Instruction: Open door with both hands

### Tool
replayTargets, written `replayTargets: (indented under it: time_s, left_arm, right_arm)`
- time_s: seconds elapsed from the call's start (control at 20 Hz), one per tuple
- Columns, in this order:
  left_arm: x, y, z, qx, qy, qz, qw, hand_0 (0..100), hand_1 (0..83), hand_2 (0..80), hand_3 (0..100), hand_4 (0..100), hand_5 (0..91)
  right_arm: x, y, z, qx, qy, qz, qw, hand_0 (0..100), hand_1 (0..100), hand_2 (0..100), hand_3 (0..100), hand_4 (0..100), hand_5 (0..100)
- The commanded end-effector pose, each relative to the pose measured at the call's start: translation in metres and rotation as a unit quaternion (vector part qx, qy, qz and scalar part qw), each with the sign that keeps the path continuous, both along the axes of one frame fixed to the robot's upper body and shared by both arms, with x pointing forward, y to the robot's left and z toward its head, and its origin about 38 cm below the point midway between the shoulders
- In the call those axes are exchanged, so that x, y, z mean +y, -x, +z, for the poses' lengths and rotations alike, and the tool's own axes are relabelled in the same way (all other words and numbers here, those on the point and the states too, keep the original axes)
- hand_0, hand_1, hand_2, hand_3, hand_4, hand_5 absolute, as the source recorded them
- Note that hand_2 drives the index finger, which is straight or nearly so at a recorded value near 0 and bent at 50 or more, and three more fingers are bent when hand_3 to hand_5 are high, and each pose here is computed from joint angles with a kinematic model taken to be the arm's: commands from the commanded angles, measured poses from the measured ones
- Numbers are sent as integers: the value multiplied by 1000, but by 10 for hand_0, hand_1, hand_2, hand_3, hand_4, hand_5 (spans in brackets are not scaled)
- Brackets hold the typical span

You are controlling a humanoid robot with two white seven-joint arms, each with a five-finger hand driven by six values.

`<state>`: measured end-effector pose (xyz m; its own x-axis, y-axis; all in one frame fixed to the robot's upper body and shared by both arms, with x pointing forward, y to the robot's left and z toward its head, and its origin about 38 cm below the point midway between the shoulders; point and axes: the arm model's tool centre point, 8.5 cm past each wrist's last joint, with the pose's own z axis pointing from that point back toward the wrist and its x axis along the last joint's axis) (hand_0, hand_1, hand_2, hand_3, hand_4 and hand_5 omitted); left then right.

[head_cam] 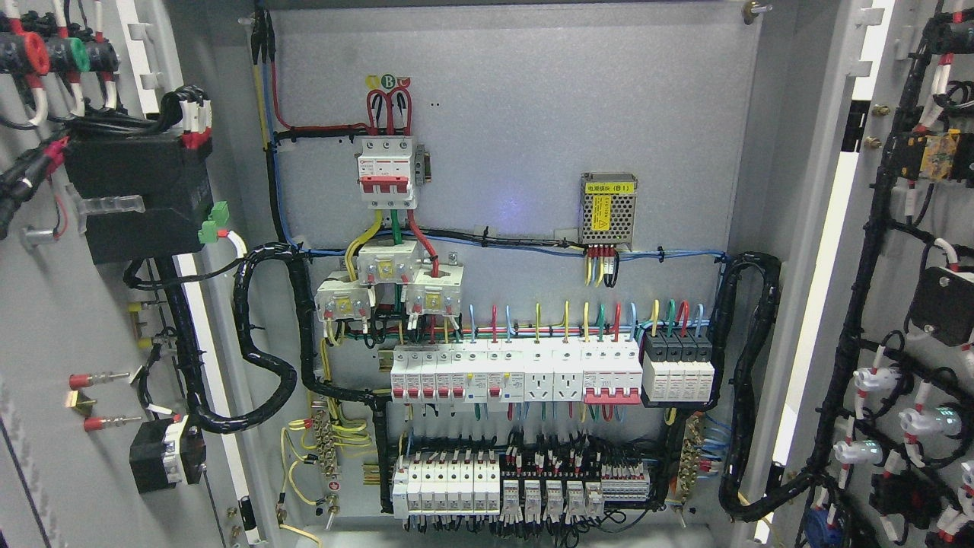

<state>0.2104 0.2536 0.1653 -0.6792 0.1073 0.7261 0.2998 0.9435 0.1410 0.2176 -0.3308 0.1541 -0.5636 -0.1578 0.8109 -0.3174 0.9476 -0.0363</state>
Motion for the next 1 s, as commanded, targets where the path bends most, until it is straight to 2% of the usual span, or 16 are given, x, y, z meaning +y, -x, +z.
replayTargets:
  time_s: [0.0, 0.25, 0.45, 0.95]
  left_arm:
    - [22, 6, 11, -49, 10, 30, 998, 0, 0, 0, 0, 32, 0]
    - [39, 16, 18, -89, 19, 45, 995, 0, 0, 0, 0, 32, 0]
    - [53, 16, 23, -95, 35, 58, 993, 0, 0, 0, 0, 33, 0]
    - [94, 18, 32, -103, 35, 92, 990, 0, 0, 0, 0, 33, 0]
  right_arm:
    - [-22, -5, 0, 14, 38, -4, 999, 0, 0, 0, 0, 0, 0]
    - [-22, -6, 2, 11, 52, 10, 999, 0, 0, 0, 0, 0, 0]
    - [-27, -8, 5, 13, 20, 6, 1000, 0, 0, 0, 0, 0, 0]
    - [-35, -11, 15, 2, 41, 18, 999, 0, 0, 0, 0, 0, 0]
